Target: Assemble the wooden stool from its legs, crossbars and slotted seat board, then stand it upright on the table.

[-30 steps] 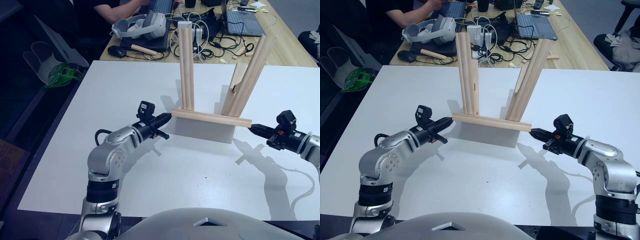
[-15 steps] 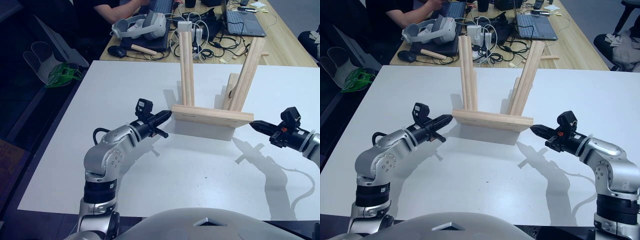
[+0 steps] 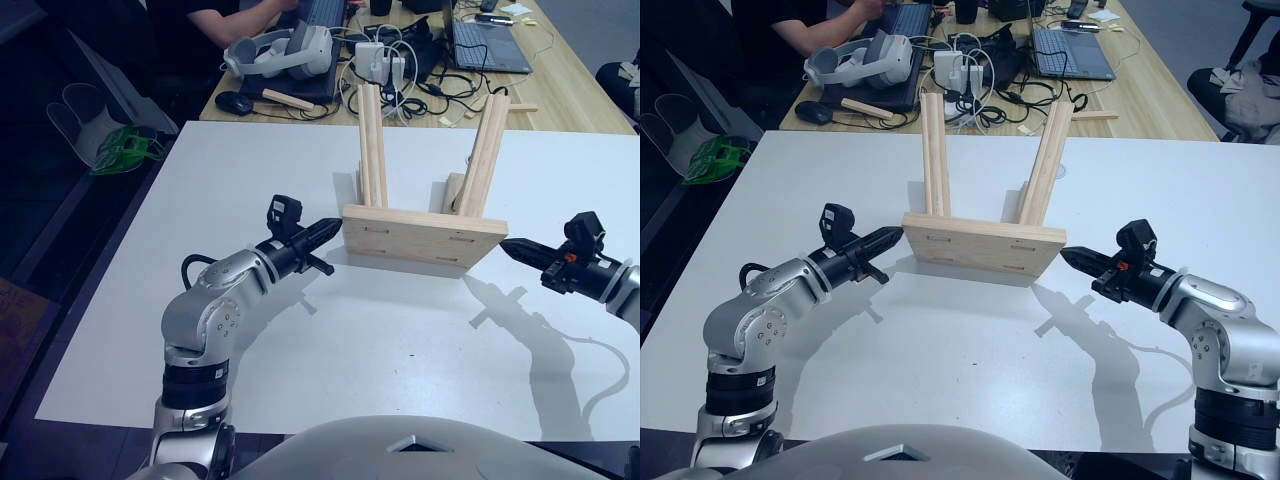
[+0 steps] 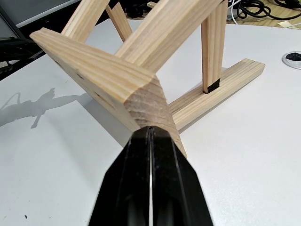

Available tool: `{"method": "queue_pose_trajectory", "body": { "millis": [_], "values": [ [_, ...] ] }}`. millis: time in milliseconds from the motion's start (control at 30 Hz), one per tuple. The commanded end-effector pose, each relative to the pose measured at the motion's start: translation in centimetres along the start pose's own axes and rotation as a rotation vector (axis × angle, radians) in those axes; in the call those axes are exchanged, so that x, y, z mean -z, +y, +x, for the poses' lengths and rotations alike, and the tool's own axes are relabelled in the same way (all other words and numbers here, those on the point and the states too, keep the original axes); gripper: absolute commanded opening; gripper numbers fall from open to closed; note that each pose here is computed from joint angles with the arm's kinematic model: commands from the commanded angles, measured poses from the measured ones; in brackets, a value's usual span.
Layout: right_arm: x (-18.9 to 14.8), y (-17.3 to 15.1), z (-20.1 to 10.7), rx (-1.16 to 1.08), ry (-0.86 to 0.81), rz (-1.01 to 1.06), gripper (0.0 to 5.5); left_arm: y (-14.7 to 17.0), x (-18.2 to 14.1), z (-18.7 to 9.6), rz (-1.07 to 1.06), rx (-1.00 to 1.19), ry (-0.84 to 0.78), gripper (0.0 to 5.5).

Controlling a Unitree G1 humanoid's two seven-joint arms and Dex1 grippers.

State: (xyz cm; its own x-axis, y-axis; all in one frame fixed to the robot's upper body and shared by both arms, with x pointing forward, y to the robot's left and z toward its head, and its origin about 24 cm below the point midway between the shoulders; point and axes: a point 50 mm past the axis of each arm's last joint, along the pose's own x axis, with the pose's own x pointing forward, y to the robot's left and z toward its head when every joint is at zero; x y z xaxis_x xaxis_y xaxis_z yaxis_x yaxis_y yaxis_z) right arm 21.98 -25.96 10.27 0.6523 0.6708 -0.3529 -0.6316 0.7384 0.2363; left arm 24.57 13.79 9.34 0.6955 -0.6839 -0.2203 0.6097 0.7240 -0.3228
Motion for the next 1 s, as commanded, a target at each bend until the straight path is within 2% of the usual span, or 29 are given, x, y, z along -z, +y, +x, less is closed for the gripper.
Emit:
{"method": "queue_pose_trajectory", "body": {
  "millis": [33,333,533,733,900,1000],
  "values": [
    [-1.0,3.1,2.5,-0.264,-0.097,-0.003,0.0,-4.8,0.1,1.5,-0.052,0.379,0.002,0.03],
    [-1.8,-1.5,-1.8,-0.032,-0.1,-0.019,0.0,0.4,-0.9,-1.9,0.044,0.212,0.043,0.03],
    [-1.6,-2.6,-1.9,0.025,-0.065,-0.061,0.0,1.7,-0.7,-1.7,0.052,0.118,0.072,0.03],
    [0.9,-3.4,0.0,0.107,0.118,-0.187,0.0,3.3,1.4,-0.6,0.07,-0.15,0.186,0.03],
    [2.5,-4.0,3.8,0.162,0.214,-0.297,0.0,2.0,5.1,0.7,0.147,-0.183,0.374,0.03],
    [2.9,-4.1,5.2,0.152,0.241,-0.339,0.0,0.8,6.6,1.3,0.173,-0.151,0.424,0.03]
  ]
}}
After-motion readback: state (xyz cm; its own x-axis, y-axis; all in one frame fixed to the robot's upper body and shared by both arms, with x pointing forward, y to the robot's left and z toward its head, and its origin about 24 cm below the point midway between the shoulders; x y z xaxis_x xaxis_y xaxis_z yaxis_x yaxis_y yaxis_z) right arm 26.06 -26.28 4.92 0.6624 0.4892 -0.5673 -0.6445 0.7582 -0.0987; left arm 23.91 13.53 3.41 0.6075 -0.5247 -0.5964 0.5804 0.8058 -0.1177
